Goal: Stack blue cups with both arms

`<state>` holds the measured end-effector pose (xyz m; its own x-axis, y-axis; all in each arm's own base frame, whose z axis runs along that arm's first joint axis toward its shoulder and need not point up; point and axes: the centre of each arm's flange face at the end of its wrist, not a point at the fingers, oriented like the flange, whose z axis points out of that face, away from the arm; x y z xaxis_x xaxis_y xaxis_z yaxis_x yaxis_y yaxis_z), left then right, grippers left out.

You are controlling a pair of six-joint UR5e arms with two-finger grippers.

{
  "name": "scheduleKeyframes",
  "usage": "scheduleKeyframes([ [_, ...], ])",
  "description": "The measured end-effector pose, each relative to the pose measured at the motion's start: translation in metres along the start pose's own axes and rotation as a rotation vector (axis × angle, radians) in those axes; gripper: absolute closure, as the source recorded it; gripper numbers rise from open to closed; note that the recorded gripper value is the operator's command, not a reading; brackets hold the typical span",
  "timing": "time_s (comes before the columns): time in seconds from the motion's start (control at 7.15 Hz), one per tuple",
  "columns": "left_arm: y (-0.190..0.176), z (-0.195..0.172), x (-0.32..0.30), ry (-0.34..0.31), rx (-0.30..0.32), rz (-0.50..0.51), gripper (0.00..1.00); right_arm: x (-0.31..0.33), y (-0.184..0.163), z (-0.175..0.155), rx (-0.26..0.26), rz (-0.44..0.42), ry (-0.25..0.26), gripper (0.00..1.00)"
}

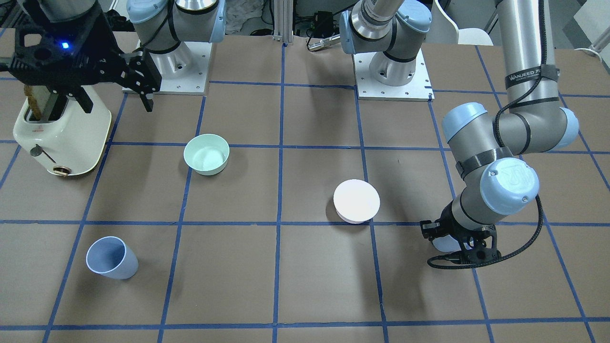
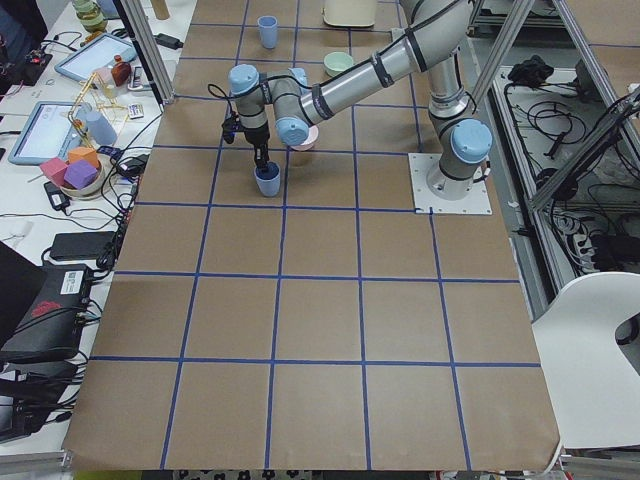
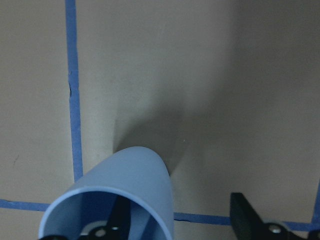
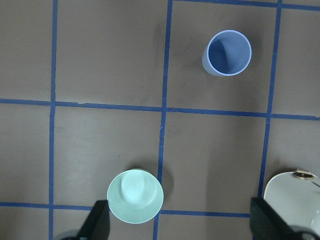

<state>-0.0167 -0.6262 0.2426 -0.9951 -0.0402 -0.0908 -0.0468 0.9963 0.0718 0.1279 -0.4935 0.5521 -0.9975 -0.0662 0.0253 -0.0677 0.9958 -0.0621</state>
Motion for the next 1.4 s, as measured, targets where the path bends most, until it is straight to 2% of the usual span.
scheduleKeyframes([
  [0.14, 0.001, -0.005, 0.0, 0.0, 0.01, 0.0, 1.0, 0.0, 0.007, -0.011, 0.013, 0.008, 0.006, 0.0],
  [0.42, -0.005, -0.027, 0.01, 0.022, 0.055, -0.006, 1.0, 0.004, 0.006, -0.03, 0.071, 0.027, 0.034, 0.0],
  [0.56, -0.015, -0.044, 0.028, 0.051, 0.079, -0.026, 1.0, 0.006, -0.003, -0.024, 0.049, 0.023, 0.035, 0.0],
  [0.7, -0.027, -0.063, 0.059, 0.082, 0.095, -0.063, 1.0, 0.007, -0.009, -0.023, 0.032, 0.011, 0.017, 0.0],
  [0.98, -0.04, -0.087, 0.152, 0.163, 0.116, -0.139, 1.0, 0.003, -0.01, -0.042, 0.038, -0.018, -0.018, 0.0],
  [1.12, -0.035, -0.089, 0.207, 0.195, 0.111, -0.138, 1.0, 0.003, -0.01, -0.043, 0.018, -0.023, -0.026, 0.0],
  [1.4, 0.015, -0.087, 0.311, 0.207, 0.058, -0.074, 1.0, 0.005, -0.022, -0.024, -0.029, -0.023, -0.037, 0.0],
])
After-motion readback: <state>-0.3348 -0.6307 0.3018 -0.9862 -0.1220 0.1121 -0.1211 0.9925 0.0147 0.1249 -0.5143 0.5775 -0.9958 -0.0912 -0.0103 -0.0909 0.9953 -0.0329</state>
